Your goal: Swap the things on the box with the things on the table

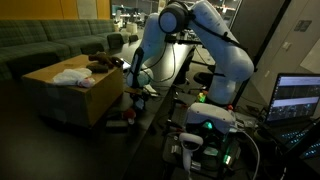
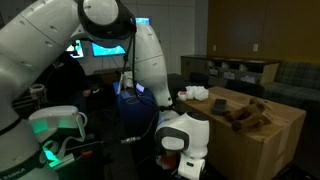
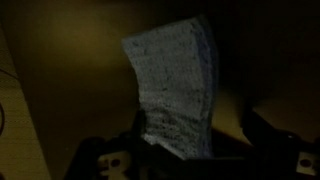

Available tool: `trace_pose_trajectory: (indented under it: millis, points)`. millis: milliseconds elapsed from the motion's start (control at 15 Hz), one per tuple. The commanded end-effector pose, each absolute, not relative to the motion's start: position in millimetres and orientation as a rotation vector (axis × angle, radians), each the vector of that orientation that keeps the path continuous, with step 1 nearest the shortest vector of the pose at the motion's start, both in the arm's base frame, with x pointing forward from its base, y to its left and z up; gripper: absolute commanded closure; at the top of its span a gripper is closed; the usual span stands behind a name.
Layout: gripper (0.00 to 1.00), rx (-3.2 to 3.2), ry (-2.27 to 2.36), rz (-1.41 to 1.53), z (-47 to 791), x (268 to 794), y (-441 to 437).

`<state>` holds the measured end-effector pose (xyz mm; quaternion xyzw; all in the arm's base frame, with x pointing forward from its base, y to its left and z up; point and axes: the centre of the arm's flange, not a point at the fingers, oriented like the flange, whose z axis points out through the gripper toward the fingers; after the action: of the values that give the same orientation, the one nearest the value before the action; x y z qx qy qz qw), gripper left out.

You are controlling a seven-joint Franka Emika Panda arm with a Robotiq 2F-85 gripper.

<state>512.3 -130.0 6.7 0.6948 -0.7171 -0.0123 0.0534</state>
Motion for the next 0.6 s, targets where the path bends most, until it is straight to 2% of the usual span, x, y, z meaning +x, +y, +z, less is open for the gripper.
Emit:
trace_pose_trajectory:
  millis: [0, 67, 133, 200, 533]
  points:
    - [0.0, 2.102, -2.175, -0.046, -1.8, 519.6, -129.1]
    - [0.0, 2.104, -2.174, -0.054, -3.1, 517.8, -127.9]
    - [0.07, 2.102, -2.174, -0.059, -4.0, 516.6, -127.1]
    - [0.25, 2.097, -2.176, -0.067, -5.6, 513.8, -126.5]
    - [0.65, 2.098, -2.174, -0.059, -2.4, 512.3, -125.9]
